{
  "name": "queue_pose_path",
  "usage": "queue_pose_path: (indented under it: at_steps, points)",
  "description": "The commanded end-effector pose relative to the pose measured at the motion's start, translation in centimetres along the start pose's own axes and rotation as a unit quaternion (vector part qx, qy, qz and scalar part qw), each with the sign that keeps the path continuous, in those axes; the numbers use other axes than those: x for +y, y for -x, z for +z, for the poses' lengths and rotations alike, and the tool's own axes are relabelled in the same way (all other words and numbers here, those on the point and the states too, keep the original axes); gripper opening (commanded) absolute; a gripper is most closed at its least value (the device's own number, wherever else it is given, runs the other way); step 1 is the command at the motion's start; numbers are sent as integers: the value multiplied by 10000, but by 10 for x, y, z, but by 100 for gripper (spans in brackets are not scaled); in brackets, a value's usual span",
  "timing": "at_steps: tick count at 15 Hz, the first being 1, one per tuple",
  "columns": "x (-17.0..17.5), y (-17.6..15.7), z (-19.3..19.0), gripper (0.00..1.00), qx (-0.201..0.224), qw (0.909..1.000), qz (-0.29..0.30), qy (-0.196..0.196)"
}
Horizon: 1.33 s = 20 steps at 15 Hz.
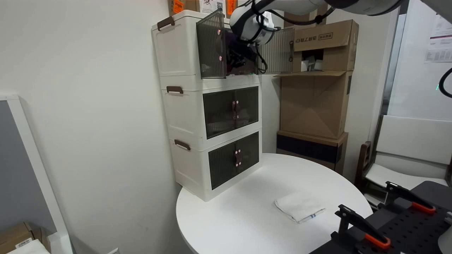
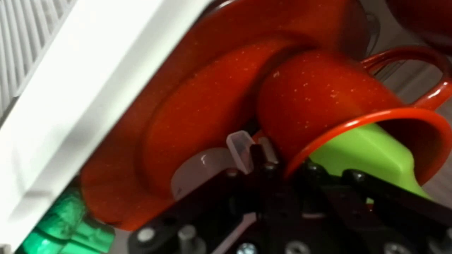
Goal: Remove the red mug from the topmost cabinet.
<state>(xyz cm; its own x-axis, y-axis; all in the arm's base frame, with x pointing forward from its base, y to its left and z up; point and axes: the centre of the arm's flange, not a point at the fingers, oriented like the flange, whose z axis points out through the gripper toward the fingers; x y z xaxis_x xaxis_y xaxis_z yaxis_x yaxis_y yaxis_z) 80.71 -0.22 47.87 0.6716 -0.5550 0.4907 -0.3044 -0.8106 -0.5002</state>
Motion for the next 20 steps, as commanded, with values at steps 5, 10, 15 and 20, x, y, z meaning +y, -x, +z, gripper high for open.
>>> queue_pose_path:
  at_steps: [5,10,15,20]
  points:
    - [15,-36,-84,2,157,9961,-775,400]
    - [26,-43,-113,2,88,9928,-1122,405]
    - [40,-24,-133,2,-938,9804,-1731,64]
    - [95,0,-162,2,-1023,9696,-2104,713]
